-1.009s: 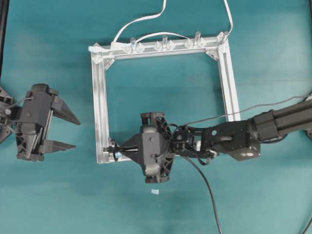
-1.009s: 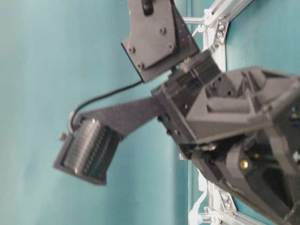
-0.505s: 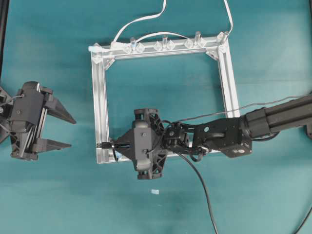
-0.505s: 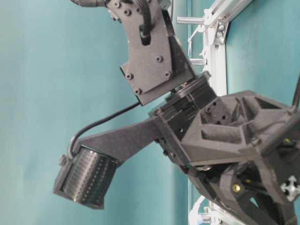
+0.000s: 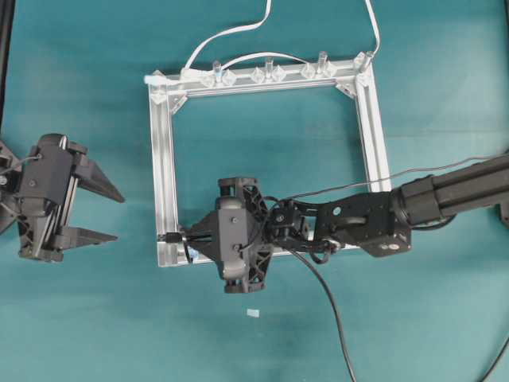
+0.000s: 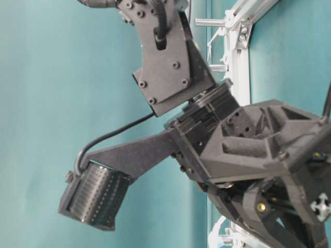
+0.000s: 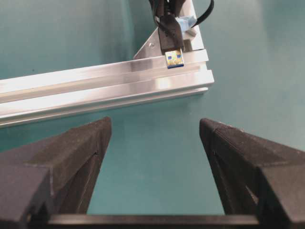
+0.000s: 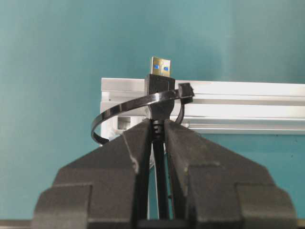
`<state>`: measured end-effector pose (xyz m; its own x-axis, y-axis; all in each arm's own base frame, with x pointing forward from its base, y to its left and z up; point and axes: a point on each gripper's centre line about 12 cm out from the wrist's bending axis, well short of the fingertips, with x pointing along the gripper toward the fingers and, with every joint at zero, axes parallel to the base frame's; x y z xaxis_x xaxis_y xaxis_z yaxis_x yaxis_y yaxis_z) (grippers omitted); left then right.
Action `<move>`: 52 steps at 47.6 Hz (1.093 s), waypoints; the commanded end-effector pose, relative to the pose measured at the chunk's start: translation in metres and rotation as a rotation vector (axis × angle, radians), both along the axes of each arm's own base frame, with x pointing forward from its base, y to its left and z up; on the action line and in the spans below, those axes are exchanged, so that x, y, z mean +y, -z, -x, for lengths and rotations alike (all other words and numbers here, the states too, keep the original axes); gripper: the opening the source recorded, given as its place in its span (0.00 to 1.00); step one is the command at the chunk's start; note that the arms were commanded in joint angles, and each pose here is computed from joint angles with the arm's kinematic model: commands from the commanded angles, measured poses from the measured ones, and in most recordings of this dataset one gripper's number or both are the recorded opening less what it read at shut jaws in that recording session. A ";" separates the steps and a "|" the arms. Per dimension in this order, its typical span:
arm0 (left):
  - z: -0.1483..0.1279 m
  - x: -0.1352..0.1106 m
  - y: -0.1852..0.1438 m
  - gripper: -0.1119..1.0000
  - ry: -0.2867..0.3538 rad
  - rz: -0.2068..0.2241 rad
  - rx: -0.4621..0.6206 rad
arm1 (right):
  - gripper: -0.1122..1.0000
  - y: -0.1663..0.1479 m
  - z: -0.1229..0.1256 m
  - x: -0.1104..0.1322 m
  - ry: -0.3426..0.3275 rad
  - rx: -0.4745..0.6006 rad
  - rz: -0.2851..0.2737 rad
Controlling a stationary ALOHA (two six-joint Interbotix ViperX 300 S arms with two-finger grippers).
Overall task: Insert the wire through the string loop located on the left side.
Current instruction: 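Push the USB plug through the black zip-tie loop with the right gripper, then move the open left gripper rightward to the plug emerging from the loop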
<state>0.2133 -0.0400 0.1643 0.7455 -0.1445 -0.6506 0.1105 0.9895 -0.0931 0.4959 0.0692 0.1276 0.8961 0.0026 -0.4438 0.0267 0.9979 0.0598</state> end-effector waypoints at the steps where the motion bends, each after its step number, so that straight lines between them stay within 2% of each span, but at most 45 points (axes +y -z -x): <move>1: -0.008 -0.004 -0.008 0.82 0.000 0.018 -0.023 | 0.20 -0.020 -0.006 0.002 -0.005 -0.052 0.000; 8: -0.013 -0.012 -0.004 0.82 0.004 0.044 -0.009 | 0.20 -0.020 -0.006 0.001 -0.003 -0.052 0.000; 17: -0.022 -0.024 0.007 0.83 0.030 0.051 0.026 | 0.20 -0.020 -0.006 0.002 -0.005 -0.052 0.000; 32: -0.039 -0.029 0.026 0.92 -0.022 0.083 0.108 | 0.20 -0.021 -0.006 0.003 -0.027 -0.056 0.025; 52: -0.054 -0.032 0.018 0.92 -0.025 0.094 0.071 | 0.20 -0.020 -0.006 0.002 -0.028 -0.055 0.029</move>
